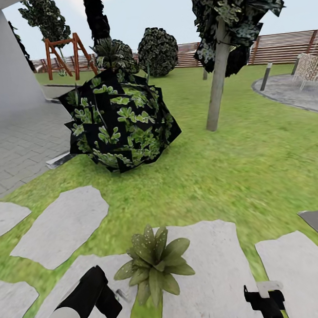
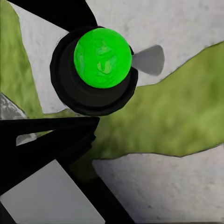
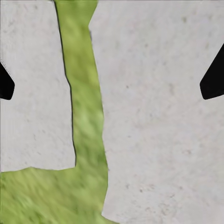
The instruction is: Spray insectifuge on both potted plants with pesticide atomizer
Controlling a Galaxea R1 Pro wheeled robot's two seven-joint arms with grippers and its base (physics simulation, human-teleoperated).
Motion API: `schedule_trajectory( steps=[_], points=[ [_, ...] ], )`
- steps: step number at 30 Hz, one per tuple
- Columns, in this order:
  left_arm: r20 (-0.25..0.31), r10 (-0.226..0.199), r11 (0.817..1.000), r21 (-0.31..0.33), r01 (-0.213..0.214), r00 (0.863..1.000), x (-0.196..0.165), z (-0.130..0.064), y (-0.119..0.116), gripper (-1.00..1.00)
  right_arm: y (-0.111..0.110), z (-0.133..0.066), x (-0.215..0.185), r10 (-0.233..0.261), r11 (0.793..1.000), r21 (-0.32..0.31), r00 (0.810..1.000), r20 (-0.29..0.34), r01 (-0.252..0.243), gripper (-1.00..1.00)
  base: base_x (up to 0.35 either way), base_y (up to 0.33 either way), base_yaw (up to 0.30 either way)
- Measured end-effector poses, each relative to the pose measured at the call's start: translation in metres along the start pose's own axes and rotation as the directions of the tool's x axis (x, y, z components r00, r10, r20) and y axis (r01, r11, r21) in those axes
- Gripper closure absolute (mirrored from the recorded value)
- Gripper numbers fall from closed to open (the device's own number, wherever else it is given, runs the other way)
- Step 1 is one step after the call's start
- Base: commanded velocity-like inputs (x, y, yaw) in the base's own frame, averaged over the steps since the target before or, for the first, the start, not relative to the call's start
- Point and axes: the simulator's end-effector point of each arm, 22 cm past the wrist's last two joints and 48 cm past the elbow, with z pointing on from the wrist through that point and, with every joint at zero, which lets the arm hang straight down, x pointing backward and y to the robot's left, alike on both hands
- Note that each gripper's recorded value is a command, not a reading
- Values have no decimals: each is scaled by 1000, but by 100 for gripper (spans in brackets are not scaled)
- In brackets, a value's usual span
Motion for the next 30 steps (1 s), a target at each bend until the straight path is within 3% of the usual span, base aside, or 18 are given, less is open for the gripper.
schedule_trajectory(
  steps=[6,13,23,30],
  points=[
    [5,1,1000,-4,-1,1000,-3,-2,1,100,-1,0,0,-1,1000,1,1000,0,1,-100,-54,-272,86],
    [39,-27,998,-54,30,999,-23,-24,18,100,-2,1,0,-4,1000,0,1000,-1,4,-100,-166,-241,1],
    [8,-72,992,-104,72,997,12,-33,58,100,-1,0,0,-1,1000,1,1000,1,1,-100,-32,-16,69],
    [29,-72,992,-103,75,997,1,-40,60,100,-1,0,0,0,1000,1,1000,1,0,-100,0,0,233]
  ],
)
